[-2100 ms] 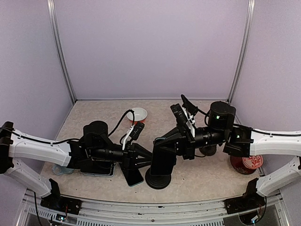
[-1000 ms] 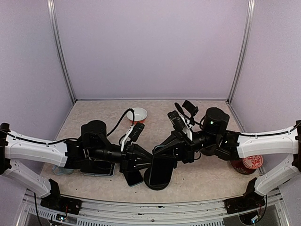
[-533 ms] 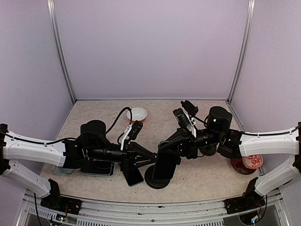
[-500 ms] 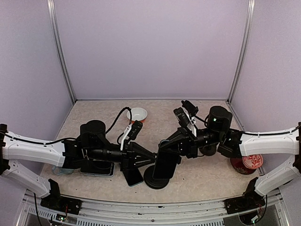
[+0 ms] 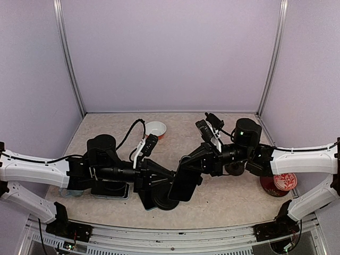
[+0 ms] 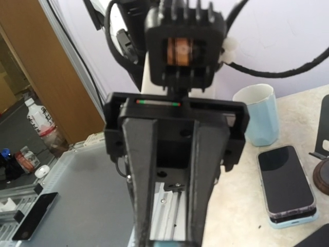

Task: Place the phone on the phone stand
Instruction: Install the phone onto the phone stand.

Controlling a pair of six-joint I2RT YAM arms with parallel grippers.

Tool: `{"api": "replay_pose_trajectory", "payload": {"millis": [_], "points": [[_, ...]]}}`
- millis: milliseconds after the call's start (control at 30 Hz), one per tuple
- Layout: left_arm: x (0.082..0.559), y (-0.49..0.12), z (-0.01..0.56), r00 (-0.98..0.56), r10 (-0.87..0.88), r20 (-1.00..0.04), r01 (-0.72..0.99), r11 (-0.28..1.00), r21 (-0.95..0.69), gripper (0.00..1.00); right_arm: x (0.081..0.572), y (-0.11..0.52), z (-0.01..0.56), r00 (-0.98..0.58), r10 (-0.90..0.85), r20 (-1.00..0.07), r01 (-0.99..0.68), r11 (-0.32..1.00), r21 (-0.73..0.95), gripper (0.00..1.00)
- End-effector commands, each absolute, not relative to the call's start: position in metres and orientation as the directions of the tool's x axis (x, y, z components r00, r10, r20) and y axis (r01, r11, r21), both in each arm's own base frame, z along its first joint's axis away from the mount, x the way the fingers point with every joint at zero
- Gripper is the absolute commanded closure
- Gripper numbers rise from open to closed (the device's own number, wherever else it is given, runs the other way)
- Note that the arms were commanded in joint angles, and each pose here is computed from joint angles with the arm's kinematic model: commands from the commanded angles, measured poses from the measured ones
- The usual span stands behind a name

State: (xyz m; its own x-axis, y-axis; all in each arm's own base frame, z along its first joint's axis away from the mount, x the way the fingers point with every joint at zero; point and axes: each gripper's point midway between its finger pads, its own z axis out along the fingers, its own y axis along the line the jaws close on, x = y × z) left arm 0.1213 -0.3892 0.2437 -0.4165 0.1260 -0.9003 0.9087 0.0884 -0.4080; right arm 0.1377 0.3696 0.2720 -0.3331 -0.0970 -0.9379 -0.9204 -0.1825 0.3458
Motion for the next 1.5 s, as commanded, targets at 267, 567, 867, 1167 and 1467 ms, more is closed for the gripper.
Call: {"api": "replay_pose_trajectory", "payload": {"millis": [267, 567, 867, 1167, 1467], "points": [[0.117, -0.390, 0.297, -0.339, -0.015, -0.941, 0.941, -0.008, -0.338, 1.00, 0.155, 0.363, 0.243, -0.446, -0.173, -0.878, -0.882, -0.084, 0.464, 1.00], [0.118, -0.393, 0.292, -0.345, -0.008, -0.939, 0.939, -0.004, -0.345, 1.00, 0.157, 0.364, 0.235, -0.449, -0.172, -0.877, -0.883, -0.064, 0.465, 1.00], [0.119, -0.396, 0.289, -0.348, -0.004, -0.937, 0.937, -0.006, -0.348, 1.00, 0.158, 0.368, 0.237, -0.442, -0.162, -0.882, -0.886, -0.074, 0.458, 1.00], [0.120, -0.397, 0.289, -0.353, -0.005, -0.936, 0.936, -0.007, -0.353, 1.00, 0.158, 0.371, 0.234, -0.447, -0.171, -0.878, -0.883, -0.070, 0.463, 1.00], [0.120, -0.397, 0.290, -0.350, -0.002, -0.937, 0.937, -0.003, -0.350, 0.92, 0.160, 0.374, 0.236, -0.443, -0.175, -0.879, -0.886, -0.065, 0.459, 1.00]]}}
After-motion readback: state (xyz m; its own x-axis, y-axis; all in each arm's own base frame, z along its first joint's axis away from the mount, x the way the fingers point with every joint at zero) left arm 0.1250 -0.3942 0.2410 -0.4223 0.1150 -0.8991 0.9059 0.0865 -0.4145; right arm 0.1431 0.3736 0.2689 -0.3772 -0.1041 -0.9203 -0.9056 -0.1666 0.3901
